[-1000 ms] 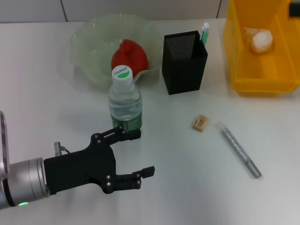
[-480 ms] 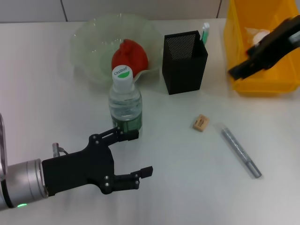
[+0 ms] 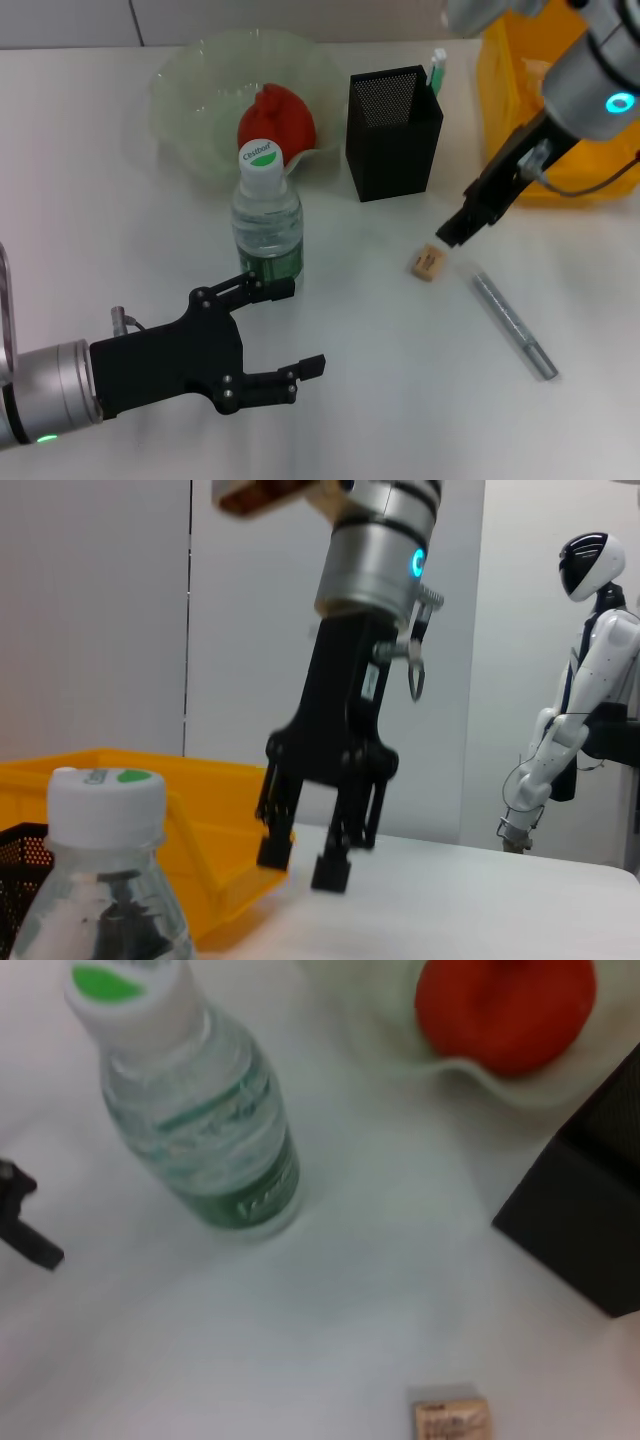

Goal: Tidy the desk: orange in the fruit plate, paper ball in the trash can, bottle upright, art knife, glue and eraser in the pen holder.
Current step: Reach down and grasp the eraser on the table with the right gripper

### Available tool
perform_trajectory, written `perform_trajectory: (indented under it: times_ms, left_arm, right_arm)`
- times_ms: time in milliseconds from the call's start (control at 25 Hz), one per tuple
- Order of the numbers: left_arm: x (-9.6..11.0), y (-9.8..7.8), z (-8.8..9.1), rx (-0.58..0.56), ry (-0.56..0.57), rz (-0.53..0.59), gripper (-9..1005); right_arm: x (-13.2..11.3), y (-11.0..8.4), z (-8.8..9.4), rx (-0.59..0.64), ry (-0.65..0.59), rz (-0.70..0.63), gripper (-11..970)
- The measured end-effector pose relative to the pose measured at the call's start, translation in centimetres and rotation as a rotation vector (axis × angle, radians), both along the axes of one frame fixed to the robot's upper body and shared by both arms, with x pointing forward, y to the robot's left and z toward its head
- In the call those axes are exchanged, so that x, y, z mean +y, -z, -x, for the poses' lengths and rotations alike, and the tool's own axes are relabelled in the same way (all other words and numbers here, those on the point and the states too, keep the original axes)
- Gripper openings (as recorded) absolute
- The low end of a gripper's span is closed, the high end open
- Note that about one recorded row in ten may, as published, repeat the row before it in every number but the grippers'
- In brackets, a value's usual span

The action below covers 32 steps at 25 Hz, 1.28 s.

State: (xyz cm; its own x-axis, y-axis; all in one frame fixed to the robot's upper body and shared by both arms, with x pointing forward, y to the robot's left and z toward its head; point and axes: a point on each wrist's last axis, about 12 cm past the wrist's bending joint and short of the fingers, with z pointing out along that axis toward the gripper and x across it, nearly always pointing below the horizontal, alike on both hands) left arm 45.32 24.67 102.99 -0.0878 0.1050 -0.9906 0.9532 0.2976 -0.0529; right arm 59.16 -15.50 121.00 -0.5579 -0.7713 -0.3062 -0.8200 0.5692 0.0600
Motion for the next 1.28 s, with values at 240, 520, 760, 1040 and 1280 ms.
perform_trajectory:
  times_ms: [240, 520, 760, 1040, 1280]
  left_arm:
    - [0.0, 0.0, 0.0, -0.001, -0.003, 0.001, 860]
    - [0.1, -0.1, -0.1, 0.006, -0.005, 0.002, 860]
    - [0.1, -0.1, -0.1, 0.006, -0.003, 0.003, 860]
    - [0.1, -0.1, 0.0, 0.008, 0.000, 0.005, 860]
    - [0.1, 0.0, 0.1, 0.009, 0.000, 0.006, 860]
  right_arm:
    - [0.6, 2.6, -0.5, 0.026, -0.004, 0.069, 637]
    - [1.3, 4.6, -0.6, 0.014, -0.042, 0.104, 637]
    - [1.6, 5.2, -0.9, 0.020, -0.025, 0.085, 636]
    - [1.9, 6.2, -1.3, 0.014, -0.001, 0.066, 636]
    - [1.8, 6.7, -1.5, 0.010, 0.028, 0.057, 637]
